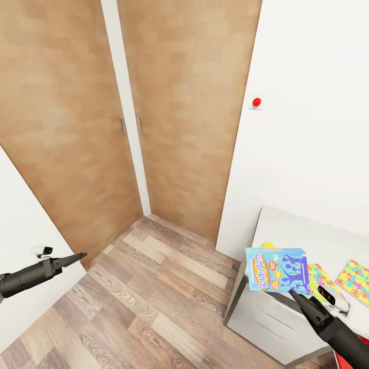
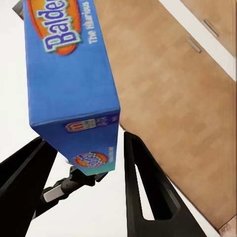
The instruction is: Put all the toys in the child's room - the three board games (two on the bed and one on the table), the two jigsaw puzzles on the table, and the tennis ball on the table - inside the toy box on the table in the child's room.
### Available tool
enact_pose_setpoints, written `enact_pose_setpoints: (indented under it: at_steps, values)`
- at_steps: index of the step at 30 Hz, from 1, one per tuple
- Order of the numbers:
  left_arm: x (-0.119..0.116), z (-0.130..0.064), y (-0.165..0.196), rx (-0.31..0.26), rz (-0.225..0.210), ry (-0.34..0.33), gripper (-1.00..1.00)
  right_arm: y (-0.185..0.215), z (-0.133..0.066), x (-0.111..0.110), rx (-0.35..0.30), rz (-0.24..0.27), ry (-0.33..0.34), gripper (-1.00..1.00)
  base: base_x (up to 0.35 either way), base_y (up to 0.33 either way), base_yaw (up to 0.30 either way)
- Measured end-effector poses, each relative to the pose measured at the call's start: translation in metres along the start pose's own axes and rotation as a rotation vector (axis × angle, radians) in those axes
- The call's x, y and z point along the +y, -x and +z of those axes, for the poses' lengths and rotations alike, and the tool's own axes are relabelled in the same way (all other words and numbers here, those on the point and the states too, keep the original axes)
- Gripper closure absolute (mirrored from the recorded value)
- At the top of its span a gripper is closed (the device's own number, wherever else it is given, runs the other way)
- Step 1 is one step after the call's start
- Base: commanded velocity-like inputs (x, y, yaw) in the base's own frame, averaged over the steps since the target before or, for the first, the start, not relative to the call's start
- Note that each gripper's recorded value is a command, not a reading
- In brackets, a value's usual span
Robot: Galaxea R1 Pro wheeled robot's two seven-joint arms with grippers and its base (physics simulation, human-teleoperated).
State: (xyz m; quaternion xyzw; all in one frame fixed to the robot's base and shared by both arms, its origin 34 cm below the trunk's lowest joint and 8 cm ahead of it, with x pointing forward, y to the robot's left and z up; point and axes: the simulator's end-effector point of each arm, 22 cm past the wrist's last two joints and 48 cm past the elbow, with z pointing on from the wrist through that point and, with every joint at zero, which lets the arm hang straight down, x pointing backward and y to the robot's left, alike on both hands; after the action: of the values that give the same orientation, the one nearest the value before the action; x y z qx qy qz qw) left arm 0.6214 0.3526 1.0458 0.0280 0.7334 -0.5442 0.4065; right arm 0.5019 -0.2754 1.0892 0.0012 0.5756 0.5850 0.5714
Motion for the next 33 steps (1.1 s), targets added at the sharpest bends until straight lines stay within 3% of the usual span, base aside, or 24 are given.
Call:
enact_pose_setpoints:
  at_steps: [33]
  values:
    - [-0.016,0.001,0.009,-0.016,0.027,-0.021,-1.0,0.015,-0.004,0.01,-0.031,-0.034,0.008,1.0,0.0,-0.003,-0.125]
